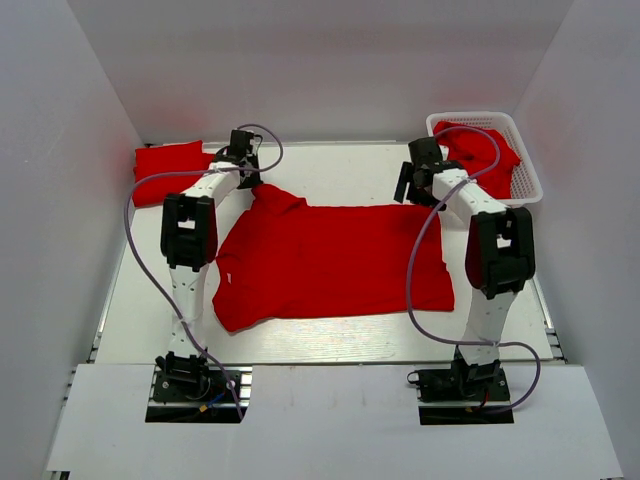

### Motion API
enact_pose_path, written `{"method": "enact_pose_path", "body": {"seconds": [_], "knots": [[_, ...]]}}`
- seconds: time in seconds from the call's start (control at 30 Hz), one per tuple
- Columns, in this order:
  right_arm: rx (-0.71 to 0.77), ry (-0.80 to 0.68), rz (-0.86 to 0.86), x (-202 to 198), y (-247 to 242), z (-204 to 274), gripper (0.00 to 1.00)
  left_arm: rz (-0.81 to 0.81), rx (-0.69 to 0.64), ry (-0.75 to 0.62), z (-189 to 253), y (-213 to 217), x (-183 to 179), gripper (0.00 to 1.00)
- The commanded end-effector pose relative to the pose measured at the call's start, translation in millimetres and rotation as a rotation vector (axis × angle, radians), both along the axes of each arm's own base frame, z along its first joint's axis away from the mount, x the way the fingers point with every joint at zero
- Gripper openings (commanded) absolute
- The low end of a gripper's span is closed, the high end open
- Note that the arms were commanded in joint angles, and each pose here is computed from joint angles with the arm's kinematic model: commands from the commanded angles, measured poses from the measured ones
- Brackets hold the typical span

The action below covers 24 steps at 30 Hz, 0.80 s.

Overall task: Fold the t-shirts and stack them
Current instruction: Grap the side of the flattened tshirt furthest away from the robot with both arms

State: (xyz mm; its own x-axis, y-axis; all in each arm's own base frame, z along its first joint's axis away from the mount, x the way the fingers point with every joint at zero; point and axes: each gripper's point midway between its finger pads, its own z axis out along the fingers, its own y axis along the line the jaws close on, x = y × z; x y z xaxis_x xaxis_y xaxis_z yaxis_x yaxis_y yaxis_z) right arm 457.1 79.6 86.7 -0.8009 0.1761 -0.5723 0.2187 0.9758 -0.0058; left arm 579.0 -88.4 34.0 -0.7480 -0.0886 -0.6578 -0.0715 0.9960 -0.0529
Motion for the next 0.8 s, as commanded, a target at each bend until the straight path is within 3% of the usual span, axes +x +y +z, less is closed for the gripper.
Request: {"method": "enact_pose_path", "body": {"seconds": [0.0,0.33,0.77], "knots": [[0.012,-0.086,-0.152,25,-3,9,0.90,0.023,-0.003,-0.122,75,3,8,0.00],[0.114,-0.180,-0.468,49,-6,-16,0.90,0.036,0.006,-0.075,61,7,-10,0.00],[0.108,-0.056,-0.514,49,-5,-72,0.90,0.036,-0.005,-0.063,65,7,-20,0.00]]}}
